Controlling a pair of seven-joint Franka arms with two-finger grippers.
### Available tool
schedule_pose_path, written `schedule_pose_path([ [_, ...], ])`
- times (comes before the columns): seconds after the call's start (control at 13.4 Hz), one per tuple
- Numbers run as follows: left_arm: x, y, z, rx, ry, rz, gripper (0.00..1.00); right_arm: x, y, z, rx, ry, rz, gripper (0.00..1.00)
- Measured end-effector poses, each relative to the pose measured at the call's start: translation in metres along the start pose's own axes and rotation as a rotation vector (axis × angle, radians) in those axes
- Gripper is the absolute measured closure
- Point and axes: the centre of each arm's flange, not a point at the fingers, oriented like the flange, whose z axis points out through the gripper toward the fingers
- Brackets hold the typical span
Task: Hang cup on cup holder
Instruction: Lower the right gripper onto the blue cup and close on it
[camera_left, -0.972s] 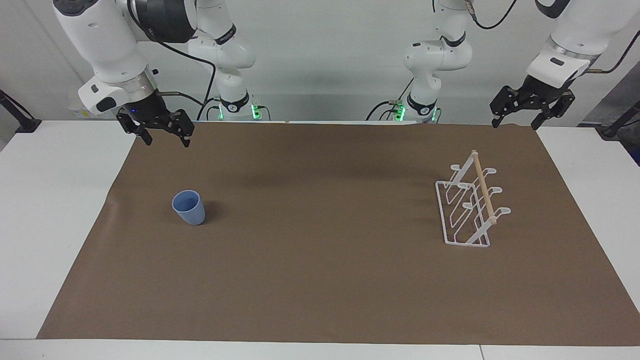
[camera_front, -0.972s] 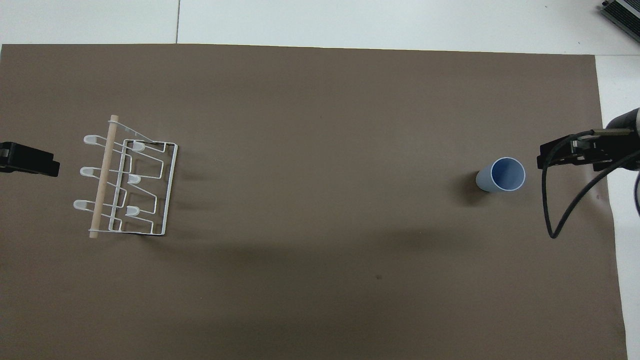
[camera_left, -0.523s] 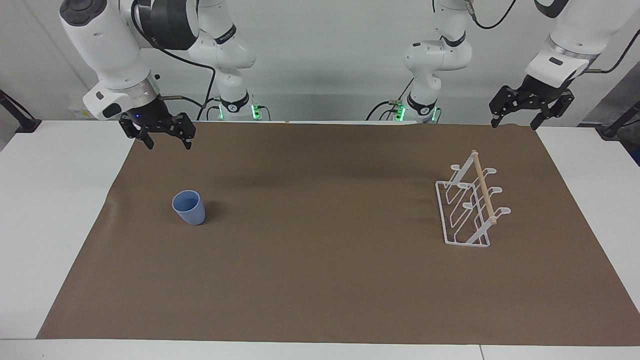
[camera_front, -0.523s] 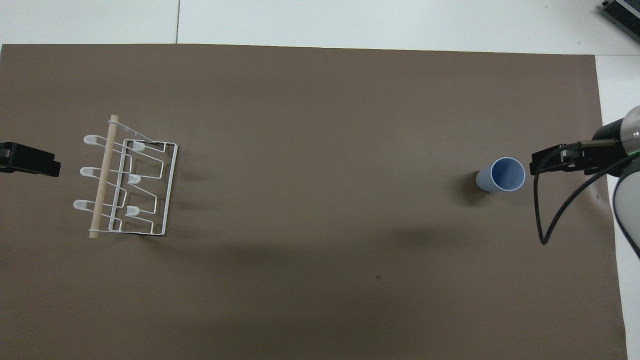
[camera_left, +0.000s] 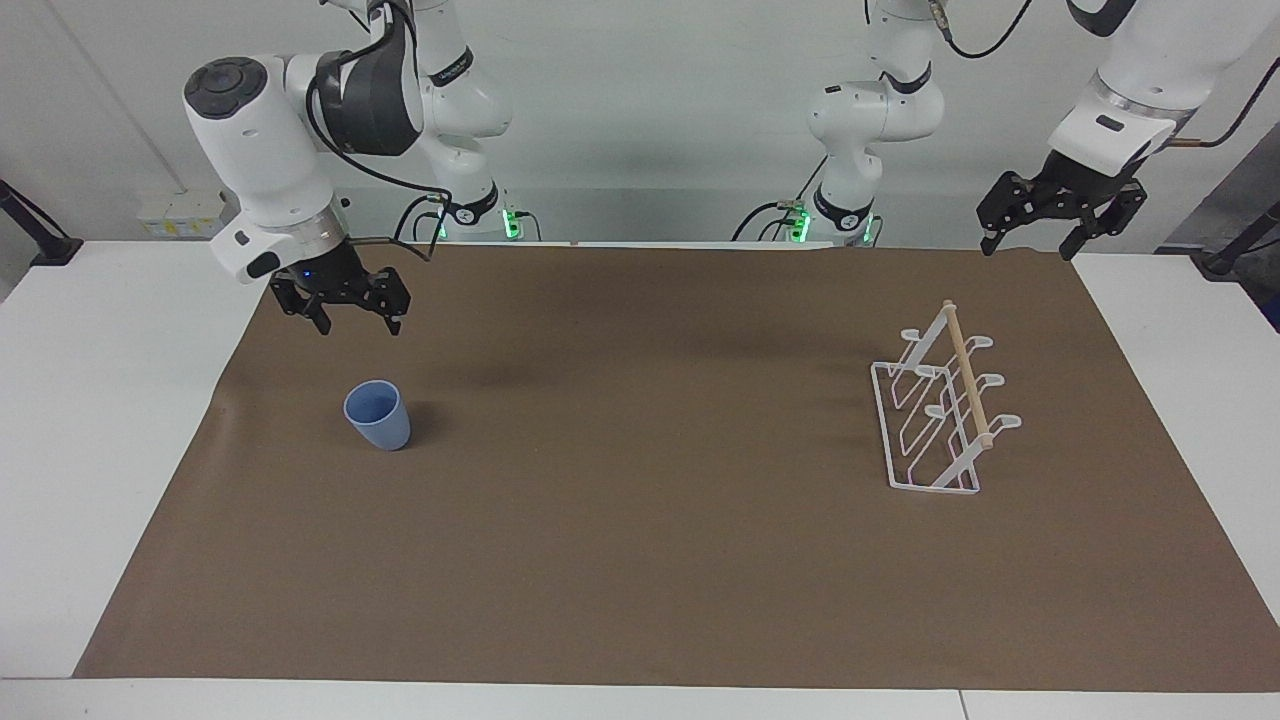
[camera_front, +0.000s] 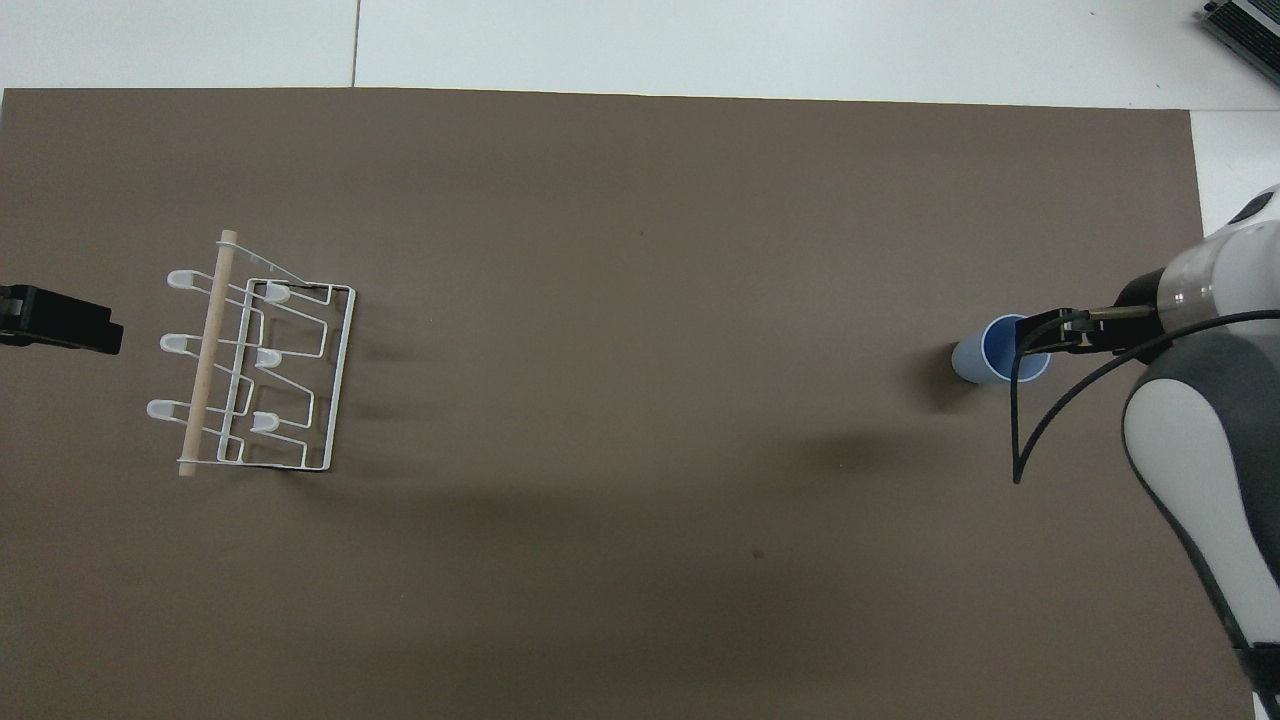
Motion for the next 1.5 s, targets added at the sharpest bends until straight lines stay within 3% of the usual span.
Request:
schedule_pose_path([
  [0.37, 0.000, 0.003, 0.000, 0.000, 0.000, 0.005, 0.00, 0.000, -0.012, 0.055, 0.005, 0.000, -0.023, 0.05],
  [0.6, 0.000, 0.004, 0.000, 0.000, 0.000, 0.008, 0.00, 0.006, -0.013, 0.081, 0.011, 0.032, -0.024, 0.06],
  [1.5, 0.000, 0.005, 0.001, 0.000, -0.002, 0.010, 0.00, 0.011, -0.013, 0.125, 0.021, 0.041, -0.023, 0.11],
])
